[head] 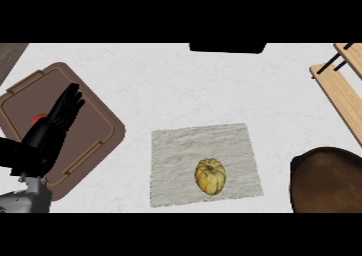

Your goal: Pick the lemon from the placemat and place it in the tiered shelf

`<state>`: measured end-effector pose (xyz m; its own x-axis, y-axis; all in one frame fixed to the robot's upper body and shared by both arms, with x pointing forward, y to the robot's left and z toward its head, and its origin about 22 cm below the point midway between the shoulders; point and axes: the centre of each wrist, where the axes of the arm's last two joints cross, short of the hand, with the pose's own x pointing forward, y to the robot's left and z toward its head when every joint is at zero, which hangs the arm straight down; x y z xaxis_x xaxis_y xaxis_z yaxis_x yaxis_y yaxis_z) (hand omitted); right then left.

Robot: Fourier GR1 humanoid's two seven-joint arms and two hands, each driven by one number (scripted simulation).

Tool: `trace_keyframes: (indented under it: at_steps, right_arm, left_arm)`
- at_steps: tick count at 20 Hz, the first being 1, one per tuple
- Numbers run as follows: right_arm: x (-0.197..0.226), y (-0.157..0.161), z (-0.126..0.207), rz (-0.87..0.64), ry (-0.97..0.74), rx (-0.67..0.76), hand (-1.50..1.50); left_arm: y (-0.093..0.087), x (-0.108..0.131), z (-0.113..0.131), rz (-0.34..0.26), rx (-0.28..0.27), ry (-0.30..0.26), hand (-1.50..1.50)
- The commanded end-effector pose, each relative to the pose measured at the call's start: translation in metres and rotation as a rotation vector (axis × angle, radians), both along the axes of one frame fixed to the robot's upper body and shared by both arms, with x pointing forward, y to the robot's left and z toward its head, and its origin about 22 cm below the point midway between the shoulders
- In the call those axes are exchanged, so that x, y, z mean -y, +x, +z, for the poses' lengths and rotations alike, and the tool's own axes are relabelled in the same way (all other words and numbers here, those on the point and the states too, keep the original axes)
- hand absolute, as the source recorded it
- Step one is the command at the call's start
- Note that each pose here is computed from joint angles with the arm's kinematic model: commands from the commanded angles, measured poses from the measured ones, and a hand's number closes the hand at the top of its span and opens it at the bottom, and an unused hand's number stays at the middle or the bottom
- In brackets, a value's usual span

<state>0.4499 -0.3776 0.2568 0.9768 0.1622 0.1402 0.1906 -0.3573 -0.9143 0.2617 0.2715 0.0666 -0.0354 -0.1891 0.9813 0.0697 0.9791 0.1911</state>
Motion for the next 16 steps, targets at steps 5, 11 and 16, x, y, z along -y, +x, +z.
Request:
trace_keyframes:
  at_steps: [5,11,16]
  right_arm:
    - [0.001,0.001,-0.03,-0.218,0.215,-0.526,-1.5]
    - [-0.009,0.001,0.039,-0.375,0.07,-0.225,-1.5]
    - [-0.028,-0.001,0.076,-0.307,-0.021,0.055,-1.5]
  left_arm:
    - [0.002,-0.003,-0.001,0.013,-0.021,0.003,0.0]
    - [-0.001,0.004,0.0,0.006,-0.005,-0.005,0.0]
    - [0.003,0.009,0.004,0.002,0.006,0.005,0.0]
